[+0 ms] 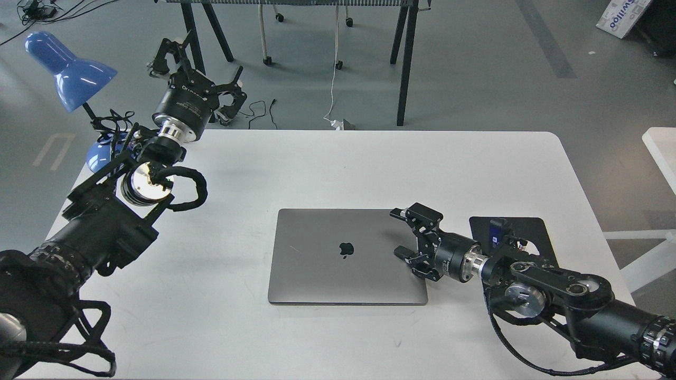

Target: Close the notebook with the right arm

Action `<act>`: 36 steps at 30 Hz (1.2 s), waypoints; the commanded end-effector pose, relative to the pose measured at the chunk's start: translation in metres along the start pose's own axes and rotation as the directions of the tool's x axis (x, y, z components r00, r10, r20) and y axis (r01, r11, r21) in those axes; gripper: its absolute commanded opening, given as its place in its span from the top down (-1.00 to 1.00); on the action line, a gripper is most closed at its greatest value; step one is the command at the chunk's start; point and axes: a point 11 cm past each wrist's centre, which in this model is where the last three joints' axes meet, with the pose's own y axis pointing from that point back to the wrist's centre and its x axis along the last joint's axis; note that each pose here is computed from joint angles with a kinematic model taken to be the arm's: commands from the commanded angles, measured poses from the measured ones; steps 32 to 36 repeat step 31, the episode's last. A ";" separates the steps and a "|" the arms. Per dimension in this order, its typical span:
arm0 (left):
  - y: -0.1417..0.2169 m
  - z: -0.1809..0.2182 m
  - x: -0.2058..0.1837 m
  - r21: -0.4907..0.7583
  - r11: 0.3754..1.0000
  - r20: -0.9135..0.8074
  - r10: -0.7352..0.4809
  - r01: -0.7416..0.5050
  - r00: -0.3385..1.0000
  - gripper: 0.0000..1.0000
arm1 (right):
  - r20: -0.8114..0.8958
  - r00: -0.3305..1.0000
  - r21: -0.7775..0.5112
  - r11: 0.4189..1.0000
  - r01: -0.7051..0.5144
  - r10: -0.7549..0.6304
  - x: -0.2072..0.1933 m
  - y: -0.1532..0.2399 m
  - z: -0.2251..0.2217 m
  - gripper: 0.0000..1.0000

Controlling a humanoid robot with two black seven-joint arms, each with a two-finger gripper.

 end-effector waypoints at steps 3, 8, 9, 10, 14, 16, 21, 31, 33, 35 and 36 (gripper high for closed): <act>0.000 0.000 0.000 0.000 1.000 0.000 0.000 0.000 1.000 -1.00 | 0.097 0.990 0.250 0.960 -0.125 0.103 0.037 0.005 -0.077 -1.00; 0.000 0.000 0.000 0.000 1.000 0.000 0.000 0.000 1.000 -1.00 | 0.227 0.956 0.446 0.853 -0.270 0.184 0.078 0.028 -0.141 -1.00; 0.000 0.000 0.000 0.000 1.000 0.000 0.000 0.000 1.000 -1.00 | 0.242 0.952 0.464 0.839 -0.285 0.189 0.082 0.032 -0.149 -1.00; 0.000 0.000 0.000 0.000 1.000 0.000 0.000 0.000 1.000 -1.00 | 0.255 0.947 0.475 0.828 -0.297 0.194 0.087 0.035 -0.156 -1.00; 0.000 0.000 0.000 0.000 1.000 0.000 0.000 0.000 1.000 -1.00 | 0.298 0.932 0.490 0.805 -0.335 0.207 0.101 0.042 -0.180 -1.00; 0.000 0.000 0.000 0.000 1.000 0.000 0.000 0.000 1.000 -1.00 | 0.371 0.905 0.494 0.782 -0.381 0.206 0.112 0.049 -0.179 -1.00; 0.000 0.000 0.000 0.000 1.000 0.000 0.000 0.000 1.000 -1.00 | 0.561 0.811 0.503 0.710 -0.493 0.166 0.139 0.062 -0.178 -1.00; 0.000 0.000 0.000 -0.001 1.000 -0.001 0.000 0.000 1.000 -1.00 | 0.587 0.793 0.499 0.698 -0.513 0.164 0.143 0.063 -0.176 -1.00; 0.000 0.000 0.000 -0.001 1.000 -0.001 0.000 0.000 1.000 -1.00 | 0.587 0.793 0.499 0.698 -0.513 0.164 0.143 0.063 -0.176 -1.00; 0.000 0.000 0.000 -0.001 1.000 -0.001 0.000 0.000 1.000 -1.00 | 0.587 0.793 0.499 0.698 -0.513 0.164 0.143 0.063 -0.176 -1.00; 0.000 0.000 0.000 -0.001 1.000 -0.001 0.000 0.000 1.000 -1.00 | 0.587 0.793 0.499 0.698 -0.513 0.164 0.143 0.063 -0.176 -1.00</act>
